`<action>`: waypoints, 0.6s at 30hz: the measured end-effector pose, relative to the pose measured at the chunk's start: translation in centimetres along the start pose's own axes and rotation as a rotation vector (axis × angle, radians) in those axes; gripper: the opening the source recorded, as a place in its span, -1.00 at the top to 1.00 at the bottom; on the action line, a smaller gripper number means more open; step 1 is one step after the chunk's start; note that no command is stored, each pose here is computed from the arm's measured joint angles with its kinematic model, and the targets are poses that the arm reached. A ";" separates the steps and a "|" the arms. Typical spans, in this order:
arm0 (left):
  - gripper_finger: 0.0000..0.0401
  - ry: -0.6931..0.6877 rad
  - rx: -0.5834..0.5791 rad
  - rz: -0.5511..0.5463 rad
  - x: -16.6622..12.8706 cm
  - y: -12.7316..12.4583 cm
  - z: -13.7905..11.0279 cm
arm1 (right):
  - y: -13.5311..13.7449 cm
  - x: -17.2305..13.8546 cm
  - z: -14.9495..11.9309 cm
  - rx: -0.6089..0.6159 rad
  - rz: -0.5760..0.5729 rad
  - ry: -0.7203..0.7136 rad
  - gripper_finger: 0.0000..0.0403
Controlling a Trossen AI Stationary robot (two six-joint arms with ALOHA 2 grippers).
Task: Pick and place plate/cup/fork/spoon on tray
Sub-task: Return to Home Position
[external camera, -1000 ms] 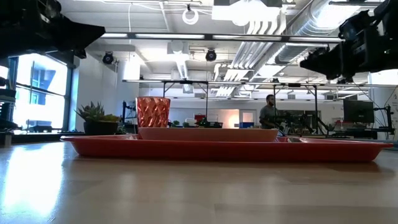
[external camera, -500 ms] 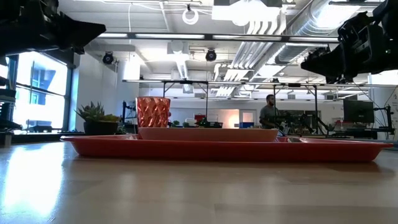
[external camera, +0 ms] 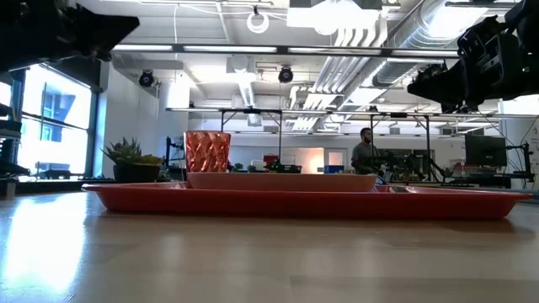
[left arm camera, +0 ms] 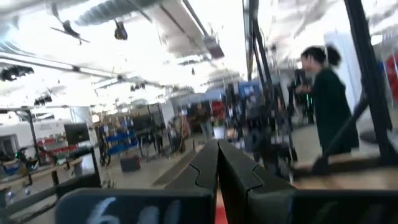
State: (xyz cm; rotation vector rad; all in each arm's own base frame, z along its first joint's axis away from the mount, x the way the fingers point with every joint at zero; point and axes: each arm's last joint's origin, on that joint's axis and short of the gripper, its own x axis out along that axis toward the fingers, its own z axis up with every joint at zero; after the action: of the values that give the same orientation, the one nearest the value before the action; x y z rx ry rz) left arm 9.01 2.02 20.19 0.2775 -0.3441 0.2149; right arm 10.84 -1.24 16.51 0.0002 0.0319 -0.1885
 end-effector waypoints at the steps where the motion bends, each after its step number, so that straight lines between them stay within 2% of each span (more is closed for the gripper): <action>1: 1.00 -0.022 -0.007 0.005 0.0 0.0 0.2 | 0.0 0.0 0.0 0.000 0.000 0.000 1.00; 12: 1.00 -0.130 -0.045 0.023 0.1 0.3 1.2 | 0.0 0.0 0.0 0.000 0.000 0.001 1.00; 18: 1.00 -0.121 -0.082 0.018 0.3 0.3 1.1 | 0.0 0.0 0.0 0.000 0.000 0.002 1.00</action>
State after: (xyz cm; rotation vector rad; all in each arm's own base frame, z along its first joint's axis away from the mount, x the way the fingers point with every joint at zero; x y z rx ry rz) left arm 8.85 1.98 21.35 0.2073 -0.4738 0.2023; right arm 10.84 -1.24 16.48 -0.0001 0.0337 -0.1884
